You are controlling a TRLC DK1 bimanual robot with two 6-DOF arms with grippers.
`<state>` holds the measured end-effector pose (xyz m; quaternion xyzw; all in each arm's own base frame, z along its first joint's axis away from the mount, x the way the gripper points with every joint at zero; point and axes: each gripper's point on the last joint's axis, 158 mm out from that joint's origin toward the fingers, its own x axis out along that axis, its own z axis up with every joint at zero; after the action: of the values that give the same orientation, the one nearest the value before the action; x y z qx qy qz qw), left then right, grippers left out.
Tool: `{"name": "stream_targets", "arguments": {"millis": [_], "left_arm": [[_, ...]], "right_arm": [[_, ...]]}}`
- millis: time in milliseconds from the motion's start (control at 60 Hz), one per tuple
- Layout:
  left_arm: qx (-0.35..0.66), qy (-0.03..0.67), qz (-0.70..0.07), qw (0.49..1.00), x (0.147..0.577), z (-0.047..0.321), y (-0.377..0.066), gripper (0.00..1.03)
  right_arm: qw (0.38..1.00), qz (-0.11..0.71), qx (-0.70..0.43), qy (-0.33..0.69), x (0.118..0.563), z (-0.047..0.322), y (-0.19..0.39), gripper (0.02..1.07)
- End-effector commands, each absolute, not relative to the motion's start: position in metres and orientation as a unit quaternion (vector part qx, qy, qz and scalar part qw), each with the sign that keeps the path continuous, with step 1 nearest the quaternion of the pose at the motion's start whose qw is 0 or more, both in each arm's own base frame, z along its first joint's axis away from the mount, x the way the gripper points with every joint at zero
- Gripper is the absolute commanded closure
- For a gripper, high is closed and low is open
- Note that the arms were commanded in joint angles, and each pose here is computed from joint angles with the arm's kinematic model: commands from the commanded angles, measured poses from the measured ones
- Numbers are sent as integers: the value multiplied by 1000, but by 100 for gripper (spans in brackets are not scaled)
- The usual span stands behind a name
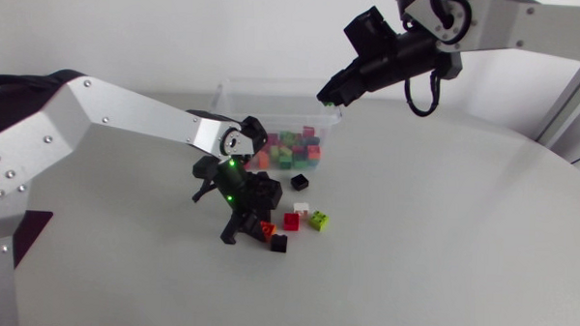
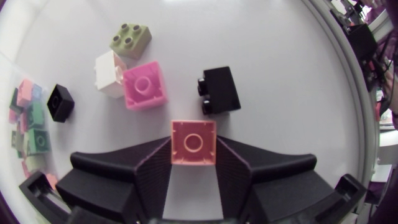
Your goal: Place the duplo bricks in the container
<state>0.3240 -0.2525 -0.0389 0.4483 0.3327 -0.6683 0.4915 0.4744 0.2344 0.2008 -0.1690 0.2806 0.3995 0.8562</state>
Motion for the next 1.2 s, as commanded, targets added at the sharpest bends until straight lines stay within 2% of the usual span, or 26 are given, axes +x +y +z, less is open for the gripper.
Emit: {"name": "stream_targets", "arguments": {"millis": [0, 650, 783, 800, 817, 833, 850, 883, 900, 1183], "left_arm": [[442, 343, -671, 487, 312, -32, -235, 82], [432, 335, -630, 552, 299, 42, -210, 82], [429, 326, -616, 575, 304, 60, -208, 82], [429, 324, -615, 577, 304, 62, -208, 82], [426, 322, -613, 583, 306, 66, -209, 82], [424, 321, -611, 587, 307, 68, -209, 82], [422, 319, -609, 590, 309, 71, -209, 82], [418, 314, -603, 602, 315, 79, -210, 82], [414, 313, -600, 609, 318, 84, -210, 82], [347, 276, -547, 710, 384, 151, -222, 82]], "right_arm": [[862, 394, -151, 282, 490, 197, 239, 79], [893, 385, -117, 200, 554, 212, 283, 79], [896, 380, -118, 195, 566, 196, 298, 77], [897, 379, -120, 195, 568, 194, 299, 74], [897, 377, -120, 196, 569, 192, 301, 65], [897, 376, -122, 198, 570, 189, 302, 54], [898, 372, -124, 199, 572, 188, 303, 37], [900, 365, -128, 201, 573, 184, 304, 9], [900, 364, -130, 201, 573, 184, 305, 5], [907, 346, -126, 207, 558, 200, 273, 6]]}}
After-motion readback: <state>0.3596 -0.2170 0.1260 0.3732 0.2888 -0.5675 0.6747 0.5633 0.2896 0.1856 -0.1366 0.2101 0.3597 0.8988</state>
